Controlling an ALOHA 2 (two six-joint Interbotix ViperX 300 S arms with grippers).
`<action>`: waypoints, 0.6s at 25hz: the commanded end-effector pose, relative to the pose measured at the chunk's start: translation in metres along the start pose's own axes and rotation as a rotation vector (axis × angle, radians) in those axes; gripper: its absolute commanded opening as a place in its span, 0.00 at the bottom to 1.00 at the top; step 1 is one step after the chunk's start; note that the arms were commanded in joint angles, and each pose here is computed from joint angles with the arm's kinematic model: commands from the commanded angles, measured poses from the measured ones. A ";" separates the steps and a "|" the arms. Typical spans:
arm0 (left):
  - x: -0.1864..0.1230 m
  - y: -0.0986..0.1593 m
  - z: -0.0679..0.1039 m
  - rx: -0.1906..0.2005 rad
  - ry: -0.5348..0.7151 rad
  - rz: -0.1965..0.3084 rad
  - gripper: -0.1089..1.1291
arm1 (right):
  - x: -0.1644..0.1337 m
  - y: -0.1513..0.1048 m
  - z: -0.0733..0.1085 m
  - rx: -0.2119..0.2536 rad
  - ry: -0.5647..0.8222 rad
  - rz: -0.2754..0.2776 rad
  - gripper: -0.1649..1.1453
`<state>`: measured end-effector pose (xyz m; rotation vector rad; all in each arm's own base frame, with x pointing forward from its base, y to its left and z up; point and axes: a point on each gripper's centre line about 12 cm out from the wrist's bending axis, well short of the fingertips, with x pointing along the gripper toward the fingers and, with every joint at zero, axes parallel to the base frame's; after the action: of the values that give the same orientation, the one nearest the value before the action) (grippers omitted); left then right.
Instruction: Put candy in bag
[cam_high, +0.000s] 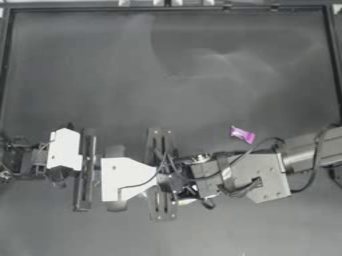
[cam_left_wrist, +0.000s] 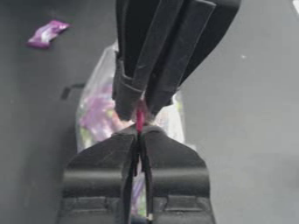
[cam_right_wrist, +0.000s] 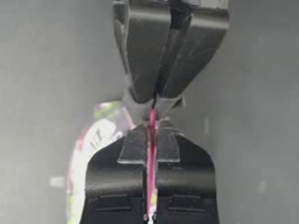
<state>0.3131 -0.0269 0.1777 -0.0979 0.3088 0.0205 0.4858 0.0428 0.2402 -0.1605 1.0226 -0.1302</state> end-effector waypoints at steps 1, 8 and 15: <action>-0.001 -0.002 0.015 -0.002 -0.047 -0.006 0.33 | -0.024 -0.005 0.010 0.010 -0.058 0.004 0.16; -0.003 -0.005 0.018 0.022 -0.060 -0.020 0.14 | -0.022 -0.004 0.007 0.010 -0.050 0.008 0.16; -0.006 -0.006 0.021 0.026 -0.071 -0.025 0.14 | -0.020 -0.003 0.004 0.010 -0.038 0.008 0.16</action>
<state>0.3121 -0.0303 0.1791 -0.0702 0.3056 0.0020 0.4837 0.0428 0.2350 -0.1617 1.0341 -0.1270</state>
